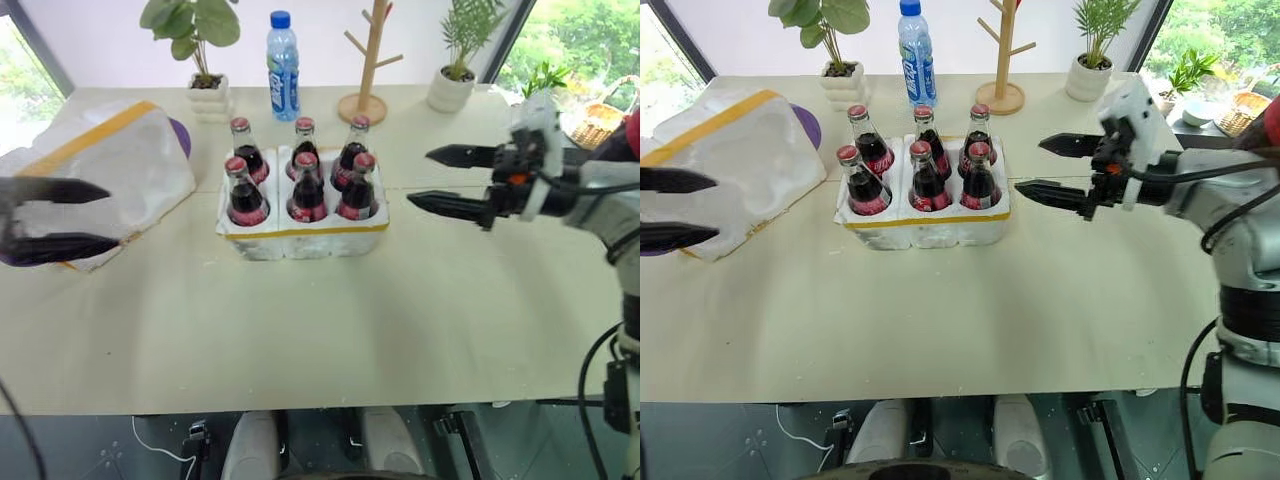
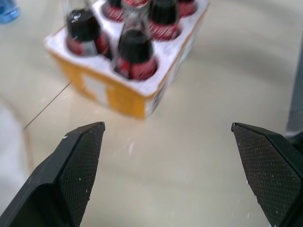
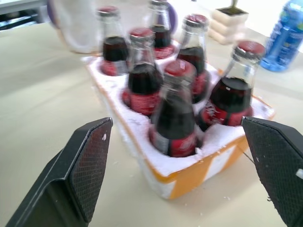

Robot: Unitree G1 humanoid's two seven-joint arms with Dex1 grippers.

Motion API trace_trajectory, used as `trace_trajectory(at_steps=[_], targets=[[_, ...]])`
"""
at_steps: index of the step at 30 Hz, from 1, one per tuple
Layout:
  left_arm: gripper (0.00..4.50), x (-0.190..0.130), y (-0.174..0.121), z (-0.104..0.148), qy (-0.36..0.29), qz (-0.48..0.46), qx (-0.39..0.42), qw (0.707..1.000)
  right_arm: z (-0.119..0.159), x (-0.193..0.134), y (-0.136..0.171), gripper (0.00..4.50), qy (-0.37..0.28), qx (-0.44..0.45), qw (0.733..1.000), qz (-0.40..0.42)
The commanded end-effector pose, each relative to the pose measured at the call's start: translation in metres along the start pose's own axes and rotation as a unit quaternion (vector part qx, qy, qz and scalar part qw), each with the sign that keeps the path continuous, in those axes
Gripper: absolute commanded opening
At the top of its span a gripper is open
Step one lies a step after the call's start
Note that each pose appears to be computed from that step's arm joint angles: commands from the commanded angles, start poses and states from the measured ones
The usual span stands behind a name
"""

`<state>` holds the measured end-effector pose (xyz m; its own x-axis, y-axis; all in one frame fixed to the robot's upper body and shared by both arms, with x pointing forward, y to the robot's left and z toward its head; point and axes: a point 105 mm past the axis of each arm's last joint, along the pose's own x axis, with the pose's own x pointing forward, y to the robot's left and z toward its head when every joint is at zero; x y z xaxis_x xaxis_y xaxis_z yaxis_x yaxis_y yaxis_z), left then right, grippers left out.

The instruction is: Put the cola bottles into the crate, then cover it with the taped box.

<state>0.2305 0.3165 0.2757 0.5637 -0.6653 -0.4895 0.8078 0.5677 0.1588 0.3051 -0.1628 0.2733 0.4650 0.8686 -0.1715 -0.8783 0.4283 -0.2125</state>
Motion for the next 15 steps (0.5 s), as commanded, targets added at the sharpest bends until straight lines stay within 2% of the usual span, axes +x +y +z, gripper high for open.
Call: trace_trajectory(at_steps=[1,4,6,9,15], targets=[[4.50,-0.040,0.019,-0.021,0.083,0.081,0.016,0.993,0.021,0.000,0.005,4.44,-0.024,-0.031,0.999,0.020],[4.50,-0.066,0.036,-0.052,0.172,0.116,0.011,0.978,0.035,0.006,0.015,4.44,-0.059,-0.021,0.996,0.060],[4.50,-0.075,0.044,-0.063,0.201,0.130,0.010,0.971,0.037,0.009,0.019,4.44,-0.064,-0.019,0.995,0.075],[4.50,-0.073,0.061,-0.069,0.213,0.152,0.009,0.965,0.033,0.013,0.018,4.44,-0.054,-0.022,0.996,0.073],[4.50,-0.050,0.101,-0.062,0.253,0.196,0.025,0.947,0.029,0.010,0.016,4.44,-0.049,-0.012,0.997,0.061]])
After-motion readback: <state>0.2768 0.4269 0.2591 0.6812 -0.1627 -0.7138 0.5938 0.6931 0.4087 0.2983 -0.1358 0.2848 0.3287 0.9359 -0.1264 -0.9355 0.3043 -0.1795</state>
